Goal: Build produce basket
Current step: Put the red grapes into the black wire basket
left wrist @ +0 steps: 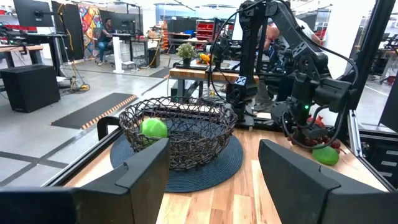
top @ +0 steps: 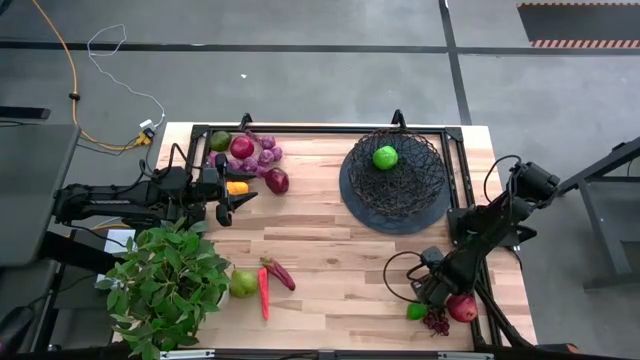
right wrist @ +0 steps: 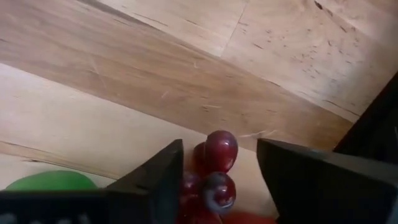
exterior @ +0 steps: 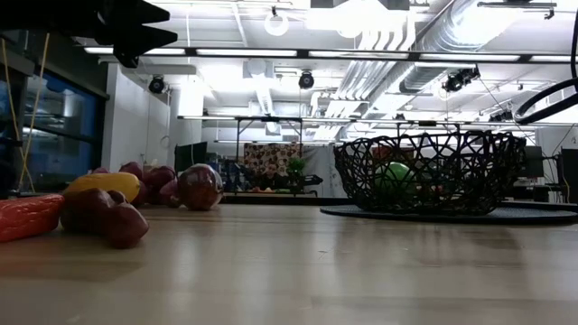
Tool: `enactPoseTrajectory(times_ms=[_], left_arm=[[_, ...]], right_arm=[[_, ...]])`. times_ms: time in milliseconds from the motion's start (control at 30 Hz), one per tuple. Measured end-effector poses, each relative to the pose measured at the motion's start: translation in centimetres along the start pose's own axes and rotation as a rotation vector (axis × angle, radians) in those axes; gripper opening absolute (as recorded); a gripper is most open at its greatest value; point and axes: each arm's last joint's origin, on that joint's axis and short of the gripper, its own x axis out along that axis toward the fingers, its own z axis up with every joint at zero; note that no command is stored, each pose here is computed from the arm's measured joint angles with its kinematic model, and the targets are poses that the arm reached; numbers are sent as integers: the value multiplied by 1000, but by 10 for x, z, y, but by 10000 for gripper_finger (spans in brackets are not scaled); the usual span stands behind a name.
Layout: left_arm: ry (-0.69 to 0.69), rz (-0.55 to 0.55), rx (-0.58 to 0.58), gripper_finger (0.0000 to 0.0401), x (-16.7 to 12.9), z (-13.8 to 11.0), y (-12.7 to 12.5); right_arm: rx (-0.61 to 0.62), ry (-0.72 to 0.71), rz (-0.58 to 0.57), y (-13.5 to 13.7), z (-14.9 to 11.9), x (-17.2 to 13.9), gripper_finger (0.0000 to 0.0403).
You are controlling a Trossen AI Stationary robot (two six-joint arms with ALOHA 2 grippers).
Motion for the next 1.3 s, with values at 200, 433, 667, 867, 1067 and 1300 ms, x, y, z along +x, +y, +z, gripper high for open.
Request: enactPoseTrajectory(times_ms=[200,433,667,867,1067,1300], left_arm=[[0,0,0,236,0,0,0],[0,0,0,236,0,0,0],[0,0,0,236,0,0,0],[0,0,0,236,0,0,0],[0,0,0,236,0,0,0],[-1,0,0,236,0,0,0]], right_arm=[[1,-4,-9,-1,0,0,109],[-7,-6,-15,-1,1,0,50],[-17,-6,-17,-2,1,0,5],[-36,-5,-16,-2,1,0,4],[-54,-33,32,-4,2,-9,2],[-56,-144,141,-13,8,-27,1]])
